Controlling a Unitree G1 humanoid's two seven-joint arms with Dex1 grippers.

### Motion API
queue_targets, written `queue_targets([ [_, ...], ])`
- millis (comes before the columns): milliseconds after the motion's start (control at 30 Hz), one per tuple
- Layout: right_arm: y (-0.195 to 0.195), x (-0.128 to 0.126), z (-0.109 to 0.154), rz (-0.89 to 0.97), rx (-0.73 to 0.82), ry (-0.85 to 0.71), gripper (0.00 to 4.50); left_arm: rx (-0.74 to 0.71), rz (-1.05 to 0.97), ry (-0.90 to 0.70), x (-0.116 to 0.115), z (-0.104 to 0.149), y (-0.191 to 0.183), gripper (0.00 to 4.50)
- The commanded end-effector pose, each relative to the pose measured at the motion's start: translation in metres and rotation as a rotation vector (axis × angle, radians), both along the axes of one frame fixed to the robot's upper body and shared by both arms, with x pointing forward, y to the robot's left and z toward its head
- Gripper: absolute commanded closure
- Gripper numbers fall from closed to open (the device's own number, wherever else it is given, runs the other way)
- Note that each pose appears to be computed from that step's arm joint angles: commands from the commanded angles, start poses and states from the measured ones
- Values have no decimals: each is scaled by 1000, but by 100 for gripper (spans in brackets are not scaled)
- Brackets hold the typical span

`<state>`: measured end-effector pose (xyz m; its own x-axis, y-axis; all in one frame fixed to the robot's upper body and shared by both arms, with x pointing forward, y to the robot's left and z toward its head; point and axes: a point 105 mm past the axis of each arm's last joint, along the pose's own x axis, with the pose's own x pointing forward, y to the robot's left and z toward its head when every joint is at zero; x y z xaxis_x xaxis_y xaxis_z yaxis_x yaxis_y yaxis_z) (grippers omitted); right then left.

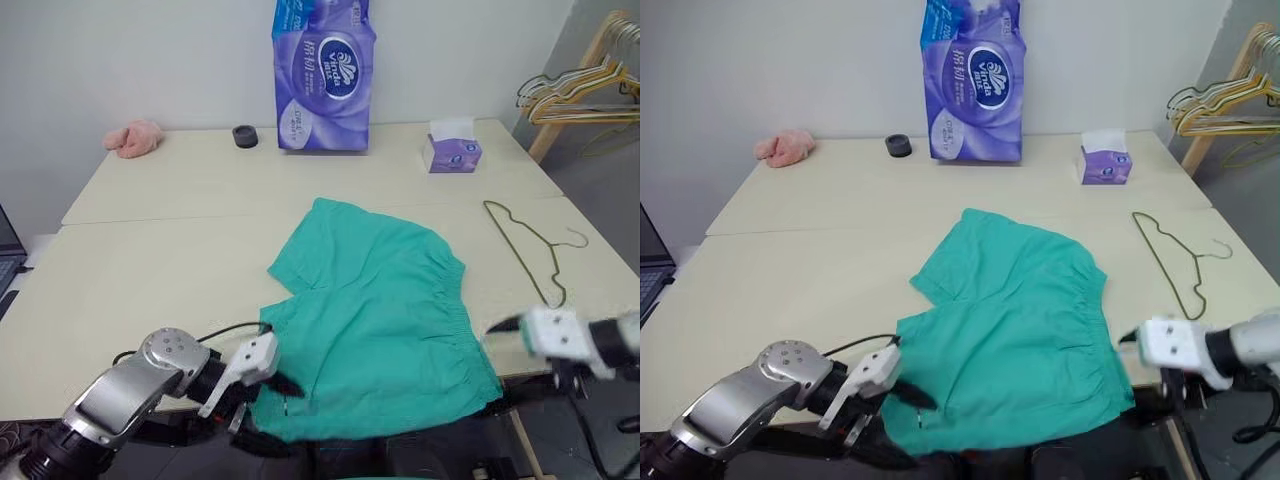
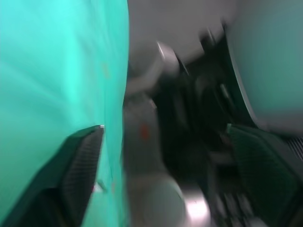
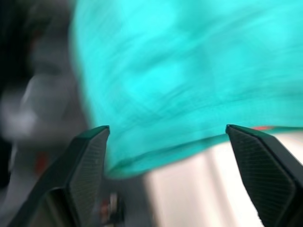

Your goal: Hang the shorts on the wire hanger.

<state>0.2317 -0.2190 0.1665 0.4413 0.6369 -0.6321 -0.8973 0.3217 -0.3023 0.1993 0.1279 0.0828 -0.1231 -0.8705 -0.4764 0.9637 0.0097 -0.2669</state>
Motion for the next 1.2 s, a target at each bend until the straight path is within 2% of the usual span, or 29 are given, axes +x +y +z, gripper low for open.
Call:
queue_targets([
  [33, -22, 22, 15, -290, 149, -70, 44, -78, 117, -105, 28, 20, -5, 1],
  [133, -53, 42, 3, -570, 180, -99, 44, -159, 201, -267, 53, 41, -22, 1],
  [233, -82, 60, -8, -832, 232, -121, 44, -197, 228, -325, 66, 56, -36, 1],
  [300, -106, 73, -18, -1035, 284, -127, 44, -244, 169, -340, 66, 69, -49, 1],
  [333, -114, 77, -22, -1081, 255, -149, 44, -245, 164, -366, 69, 71, -52, 1],
  [400, -120, 82, -25, -1099, 214, -185, 44, -234, 162, -418, 74, 72, -55, 1],
  [500, -126, 87, -45, -1163, 258, -93, 44, -218, 127, -498, 80, 72, -61, 1],
  [733, -142, 99, -60, -1242, 264, -53, 44, -234, 23, -530, 76, 76, -67, 1],
  [867, -145, 102, -75, -1278, 268, 42, 44, -269, 20, -557, 78, 85, -72, 1],
  [1000, -143, 104, -82, -1274, 248, 101, 133, -281, 9, -547, 77, 88, -74, 0],
  [1200, -149, 103, -96, -1304, 174, 148, 337, -304, 18, -548, 79, 95, -78, 0],
])
